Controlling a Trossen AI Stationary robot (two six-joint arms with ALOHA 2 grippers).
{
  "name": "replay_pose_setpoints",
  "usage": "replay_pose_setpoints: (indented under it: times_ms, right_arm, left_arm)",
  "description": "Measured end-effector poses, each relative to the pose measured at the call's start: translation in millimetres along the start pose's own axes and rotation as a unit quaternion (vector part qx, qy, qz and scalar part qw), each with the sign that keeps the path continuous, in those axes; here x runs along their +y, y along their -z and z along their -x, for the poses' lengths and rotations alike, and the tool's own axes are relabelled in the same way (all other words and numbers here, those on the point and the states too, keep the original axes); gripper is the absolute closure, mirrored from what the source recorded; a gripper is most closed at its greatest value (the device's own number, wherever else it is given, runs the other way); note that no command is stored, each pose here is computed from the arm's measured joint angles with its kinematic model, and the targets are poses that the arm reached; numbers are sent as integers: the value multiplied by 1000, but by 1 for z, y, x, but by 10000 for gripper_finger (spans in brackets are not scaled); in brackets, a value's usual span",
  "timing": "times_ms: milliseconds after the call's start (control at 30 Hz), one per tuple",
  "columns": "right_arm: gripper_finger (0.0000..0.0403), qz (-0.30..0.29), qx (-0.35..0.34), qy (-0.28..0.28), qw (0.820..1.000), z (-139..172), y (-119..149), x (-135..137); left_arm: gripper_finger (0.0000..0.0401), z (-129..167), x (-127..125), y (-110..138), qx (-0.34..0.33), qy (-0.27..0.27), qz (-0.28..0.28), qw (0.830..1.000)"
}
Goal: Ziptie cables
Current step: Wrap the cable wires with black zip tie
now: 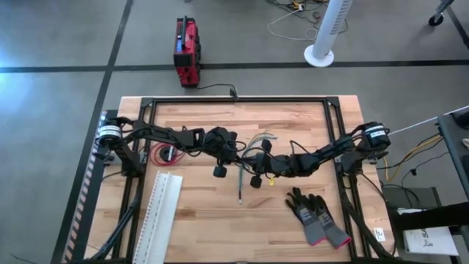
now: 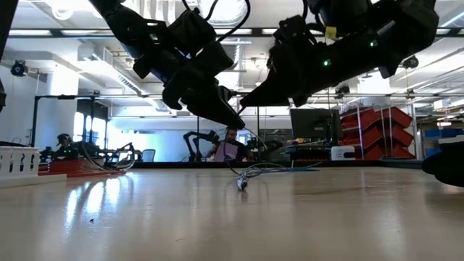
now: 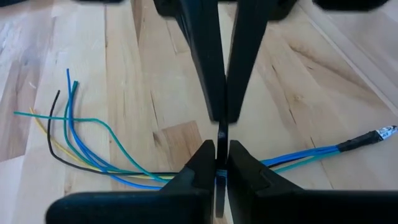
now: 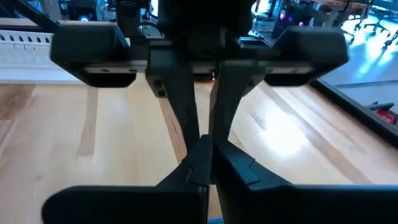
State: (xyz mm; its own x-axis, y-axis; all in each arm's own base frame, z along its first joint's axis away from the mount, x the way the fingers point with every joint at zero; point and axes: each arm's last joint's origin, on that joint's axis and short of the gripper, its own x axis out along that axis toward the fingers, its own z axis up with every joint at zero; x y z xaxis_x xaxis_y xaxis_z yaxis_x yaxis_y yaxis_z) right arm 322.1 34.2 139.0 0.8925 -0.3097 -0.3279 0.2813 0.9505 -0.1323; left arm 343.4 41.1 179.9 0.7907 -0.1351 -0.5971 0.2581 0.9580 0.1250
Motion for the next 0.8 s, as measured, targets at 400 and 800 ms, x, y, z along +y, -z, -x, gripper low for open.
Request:
replay_pose_setpoints:
  times_ms: [400, 800]
  right_arm:
    - [394, 0, 4, -4, 1000, 26, -22, -1]
    - [263, -73, -11, 17, 997, -8, 17, 12]
  left_arm:
    - [397, -1, -1, 2, 4, 1, 2, 1000]
    - [397, -1, 0, 1, -3, -1, 2, 1000]
